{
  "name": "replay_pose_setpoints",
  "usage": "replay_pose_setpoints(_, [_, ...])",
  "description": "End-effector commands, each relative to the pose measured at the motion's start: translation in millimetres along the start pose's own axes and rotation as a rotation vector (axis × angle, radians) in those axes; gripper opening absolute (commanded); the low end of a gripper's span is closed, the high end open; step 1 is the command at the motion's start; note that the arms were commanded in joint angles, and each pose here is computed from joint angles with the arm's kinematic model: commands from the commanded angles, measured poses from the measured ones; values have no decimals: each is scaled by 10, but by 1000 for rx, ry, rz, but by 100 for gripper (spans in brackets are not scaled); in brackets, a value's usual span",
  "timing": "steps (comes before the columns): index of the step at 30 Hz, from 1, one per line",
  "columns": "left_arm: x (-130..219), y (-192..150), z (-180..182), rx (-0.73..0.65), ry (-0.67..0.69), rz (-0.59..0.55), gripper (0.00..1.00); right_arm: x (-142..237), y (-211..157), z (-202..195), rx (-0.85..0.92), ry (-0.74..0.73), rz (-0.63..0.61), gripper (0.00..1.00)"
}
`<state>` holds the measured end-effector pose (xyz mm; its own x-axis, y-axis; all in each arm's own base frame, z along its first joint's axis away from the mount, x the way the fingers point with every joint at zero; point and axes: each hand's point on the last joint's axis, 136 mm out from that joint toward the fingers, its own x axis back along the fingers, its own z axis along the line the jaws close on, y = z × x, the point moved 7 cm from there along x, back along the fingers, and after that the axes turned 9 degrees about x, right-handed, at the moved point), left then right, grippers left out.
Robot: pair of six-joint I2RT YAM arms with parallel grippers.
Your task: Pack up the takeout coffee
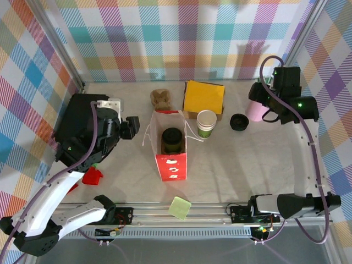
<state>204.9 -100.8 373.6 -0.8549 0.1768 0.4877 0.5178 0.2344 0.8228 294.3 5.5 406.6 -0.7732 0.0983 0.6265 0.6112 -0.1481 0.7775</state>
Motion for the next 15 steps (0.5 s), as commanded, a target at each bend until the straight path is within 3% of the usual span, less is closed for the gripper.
replay_pose_setpoints(1, [-2, 7, 74, -15, 39, -42, 62, -132, 181, -55, -12, 12, -53, 77])
replay_pose_setpoints(8, [-60, -32, 67, -19, 12, -74, 62, -616, 333, -251, -71, -48, -68, 71])
replay_pose_setpoints(15, [-196, -81, -21, -52, -19, -31, 62, -1016, 342, -408, -96, -93, -75, 69])
